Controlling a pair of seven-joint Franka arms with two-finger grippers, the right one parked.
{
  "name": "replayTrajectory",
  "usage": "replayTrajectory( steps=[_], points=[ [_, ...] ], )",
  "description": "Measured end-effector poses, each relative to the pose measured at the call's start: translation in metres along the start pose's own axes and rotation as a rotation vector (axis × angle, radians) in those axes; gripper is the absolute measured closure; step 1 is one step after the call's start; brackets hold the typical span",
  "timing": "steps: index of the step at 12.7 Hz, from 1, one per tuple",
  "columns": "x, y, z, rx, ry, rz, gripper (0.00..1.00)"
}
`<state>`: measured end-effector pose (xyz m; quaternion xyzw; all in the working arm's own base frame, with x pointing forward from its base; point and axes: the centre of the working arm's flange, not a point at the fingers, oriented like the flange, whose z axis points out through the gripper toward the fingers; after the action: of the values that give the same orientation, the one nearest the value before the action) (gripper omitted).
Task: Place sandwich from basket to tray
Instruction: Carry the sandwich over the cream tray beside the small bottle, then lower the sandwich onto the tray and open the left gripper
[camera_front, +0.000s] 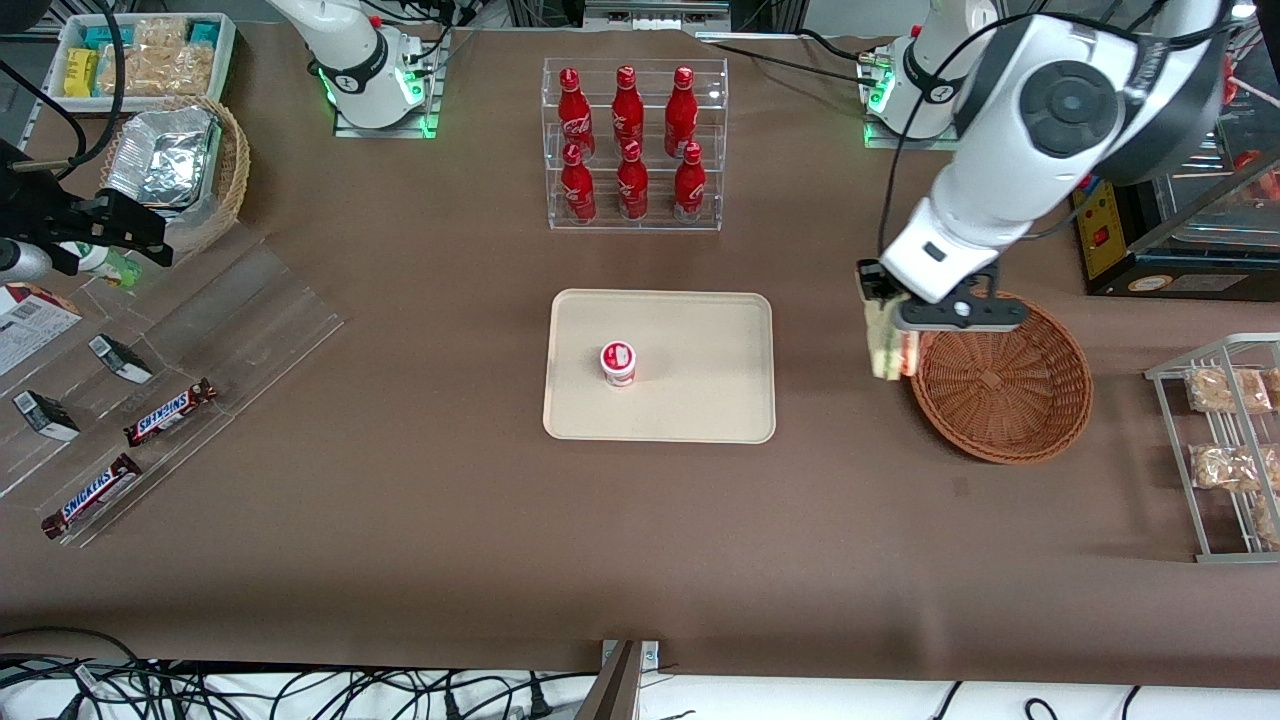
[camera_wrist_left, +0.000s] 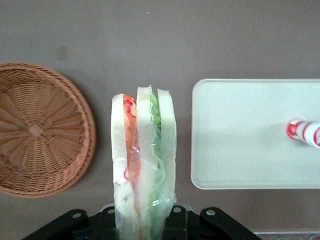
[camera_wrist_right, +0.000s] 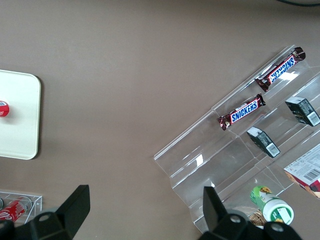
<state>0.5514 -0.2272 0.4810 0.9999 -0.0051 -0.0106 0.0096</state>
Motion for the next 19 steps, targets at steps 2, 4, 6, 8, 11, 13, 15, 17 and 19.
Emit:
replayTrajectory(
  steps=[2,4,6,8,11,13,15,17,19],
  points=[
    [-0.005,0.028,0.011,-0.022,-0.004,0.040,0.80],
    [-0.005,0.052,0.029,-0.054,0.001,0.058,0.80],
    [-0.006,0.082,0.056,-0.089,-0.004,0.043,0.80],
    [-0.007,0.109,0.087,-0.113,-0.008,0.018,0.80],
    [-0.008,0.136,0.137,-0.082,0.020,0.009,0.80],
    [-0.013,0.151,0.170,-0.042,0.032,0.008,0.80],
    [-0.020,0.164,0.198,-0.013,0.052,0.005,0.80],
    [-0.025,0.171,0.221,0.010,0.059,0.013,0.80],
    [-0.027,0.172,0.240,0.024,0.043,0.019,0.80]
  ],
)
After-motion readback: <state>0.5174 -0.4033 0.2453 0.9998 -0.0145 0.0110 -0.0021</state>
